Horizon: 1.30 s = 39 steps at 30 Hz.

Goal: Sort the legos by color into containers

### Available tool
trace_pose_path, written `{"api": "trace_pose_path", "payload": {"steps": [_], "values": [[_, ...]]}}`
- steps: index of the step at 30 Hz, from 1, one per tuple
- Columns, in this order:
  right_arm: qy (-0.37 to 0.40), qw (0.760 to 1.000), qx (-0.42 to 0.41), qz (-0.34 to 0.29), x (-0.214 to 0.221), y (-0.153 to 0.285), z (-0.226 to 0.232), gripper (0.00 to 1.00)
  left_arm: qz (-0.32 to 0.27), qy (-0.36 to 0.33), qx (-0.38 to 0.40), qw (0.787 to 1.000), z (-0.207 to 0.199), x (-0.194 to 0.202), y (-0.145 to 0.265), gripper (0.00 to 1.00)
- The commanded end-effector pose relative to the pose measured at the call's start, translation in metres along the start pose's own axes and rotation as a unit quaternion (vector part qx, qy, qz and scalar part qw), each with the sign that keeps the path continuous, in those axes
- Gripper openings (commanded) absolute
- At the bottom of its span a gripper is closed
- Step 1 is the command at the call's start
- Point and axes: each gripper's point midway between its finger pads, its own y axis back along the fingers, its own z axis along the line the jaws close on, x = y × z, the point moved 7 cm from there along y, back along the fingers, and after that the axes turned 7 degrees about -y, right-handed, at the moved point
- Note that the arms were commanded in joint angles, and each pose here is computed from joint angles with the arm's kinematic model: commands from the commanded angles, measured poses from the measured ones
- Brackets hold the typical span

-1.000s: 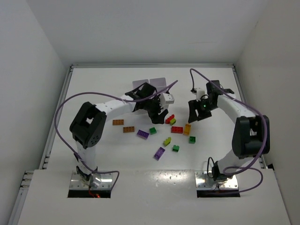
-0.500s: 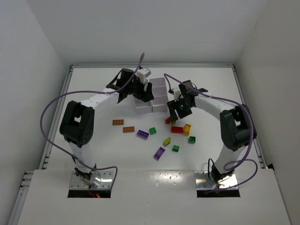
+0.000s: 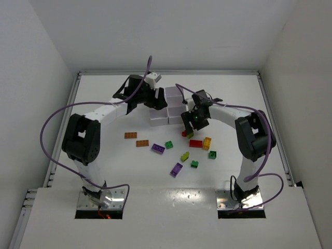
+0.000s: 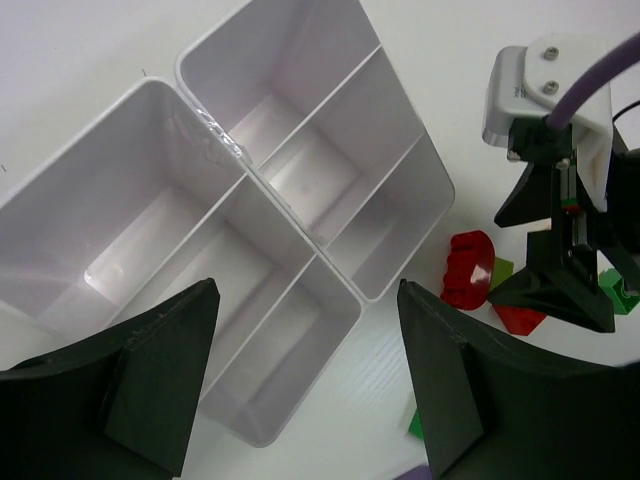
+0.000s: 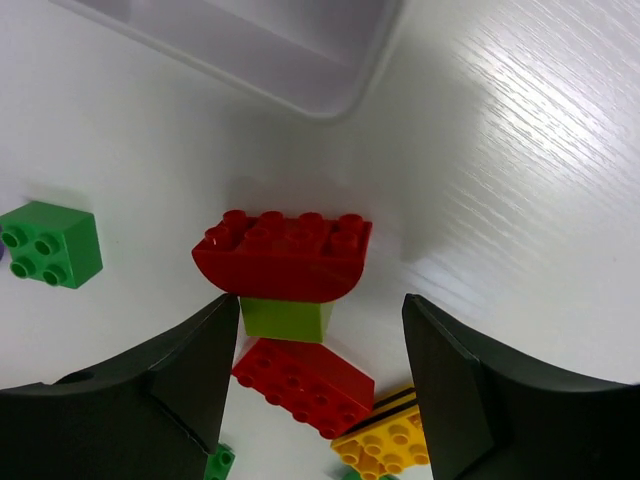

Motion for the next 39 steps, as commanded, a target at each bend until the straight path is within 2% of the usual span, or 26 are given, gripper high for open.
{"api": "trace_pose_path", "payload": {"steps": [1,7,25,35,38,39], "values": [[0.027,0.999,0.002,-0.030,-0.018,-0.002,0.008,0.67,-0.029,0.002,-0.005,1.000,0.005,-0.015,0.010,0.78],[0.038,0.999,0.000,-0.019,-0.010,-0.006,0.013,0.59,-0.029,-0.005,-0.005,1.000,0.011,-0.016,0.007,0.78],[0.040,0.999,0.000,-0.010,0.007,-0.004,0.022,0.57,-0.030,-0.005,0.009,1.000,0.009,-0.017,0.005,0.78],[0.039,0.999,0.013,-0.008,0.004,-0.012,0.021,0.45,-0.026,-0.004,0.009,1.000,0.007,-0.010,0.008,0.78],[0.040,0.999,0.026,-0.015,0.003,-0.017,0.018,0.36,-0.028,-0.007,0.000,1.000,0.011,-0.009,0.012,0.78],[0.035,0.999,0.031,-0.016,0.003,-0.017,0.017,0.28,-0.023,-0.004,0.001,1.000,0.011,-0.005,0.012,0.78]]}}
